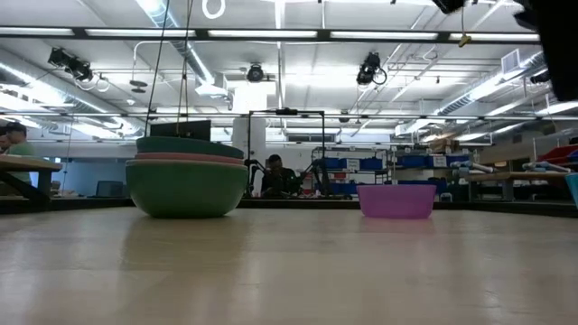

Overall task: Nest bowls inside each other
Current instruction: Stack the blue bowl on top of the yellow bowl

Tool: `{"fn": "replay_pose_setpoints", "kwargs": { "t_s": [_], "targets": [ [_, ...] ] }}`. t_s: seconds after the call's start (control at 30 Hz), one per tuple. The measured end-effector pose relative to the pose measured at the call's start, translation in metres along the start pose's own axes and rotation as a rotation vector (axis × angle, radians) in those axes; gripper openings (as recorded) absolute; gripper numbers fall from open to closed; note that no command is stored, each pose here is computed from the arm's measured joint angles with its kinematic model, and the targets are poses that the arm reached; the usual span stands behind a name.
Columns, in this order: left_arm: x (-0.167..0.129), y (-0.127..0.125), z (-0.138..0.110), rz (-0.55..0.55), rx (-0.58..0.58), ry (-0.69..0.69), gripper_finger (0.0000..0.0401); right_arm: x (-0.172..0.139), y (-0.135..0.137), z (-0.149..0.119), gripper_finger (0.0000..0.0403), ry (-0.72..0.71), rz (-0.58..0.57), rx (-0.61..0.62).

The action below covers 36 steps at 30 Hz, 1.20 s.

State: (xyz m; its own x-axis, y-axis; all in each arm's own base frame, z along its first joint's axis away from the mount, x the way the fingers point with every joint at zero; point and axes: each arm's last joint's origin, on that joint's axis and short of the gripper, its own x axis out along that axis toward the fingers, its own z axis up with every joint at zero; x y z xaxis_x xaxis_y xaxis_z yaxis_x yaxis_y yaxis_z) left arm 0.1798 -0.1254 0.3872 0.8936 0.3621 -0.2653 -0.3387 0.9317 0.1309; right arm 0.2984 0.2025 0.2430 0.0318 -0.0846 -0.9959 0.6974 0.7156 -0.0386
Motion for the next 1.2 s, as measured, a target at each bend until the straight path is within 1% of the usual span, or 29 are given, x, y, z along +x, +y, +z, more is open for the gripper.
{"fn": "replay_pose_setpoints", "kwargs": {
  "t_s": [0.13,0.3,0.4,0.67,0.73,0.8,0.83,0.93,0.97,1.03,1.1,1.2],
  "targets": [
    [0.000,0.000,-0.001,0.002,0.003,0.006,0.0152,0.015,-0.002,-0.008,0.0107,0.028,-0.020,0.045],
    [0.000,0.001,-0.002,0.005,0.003,0.013,0.0152,0.031,-0.002,-0.015,0.0107,0.064,-0.003,0.059],
    [0.000,0.001,-0.002,0.005,0.003,0.012,0.0152,0.042,-0.004,-0.019,0.0107,0.077,-0.014,0.060],
    [0.000,0.001,-0.002,0.006,0.001,0.012,0.0152,0.079,-0.008,-0.029,0.0107,0.079,0.043,0.068],
    [0.000,0.001,-0.002,0.006,0.001,0.012,0.0152,0.088,-0.011,-0.030,0.0102,0.078,0.050,0.069],
    [0.000,0.001,-0.002,0.006,0.001,0.012,0.0152,0.094,-0.013,-0.030,0.0086,0.077,0.056,0.057],
    [0.000,0.001,-0.002,0.006,0.000,0.012,0.0152,0.093,-0.013,-0.031,0.0073,0.075,0.059,0.039],
    [0.000,0.001,-0.002,0.007,-0.004,0.011,0.0152,0.091,-0.012,-0.030,0.0017,0.069,0.061,-0.054],
    [0.000,0.001,-0.002,0.010,-0.004,0.010,0.0152,0.088,-0.010,-0.028,0.0010,0.055,0.066,-0.081],
    [0.000,0.001,-0.002,0.023,-0.004,0.005,0.0152,0.077,-0.007,-0.020,0.0004,0.025,0.068,-0.115],
    [0.000,0.001,-0.002,0.034,-0.004,0.000,0.0152,0.065,-0.006,-0.005,0.0002,-0.007,0.047,-0.163],
    [0.000,0.002,-0.001,0.053,-0.005,-0.007,0.0152,0.047,-0.003,0.028,0.0001,-0.120,0.062,-0.234]
  ]
}}
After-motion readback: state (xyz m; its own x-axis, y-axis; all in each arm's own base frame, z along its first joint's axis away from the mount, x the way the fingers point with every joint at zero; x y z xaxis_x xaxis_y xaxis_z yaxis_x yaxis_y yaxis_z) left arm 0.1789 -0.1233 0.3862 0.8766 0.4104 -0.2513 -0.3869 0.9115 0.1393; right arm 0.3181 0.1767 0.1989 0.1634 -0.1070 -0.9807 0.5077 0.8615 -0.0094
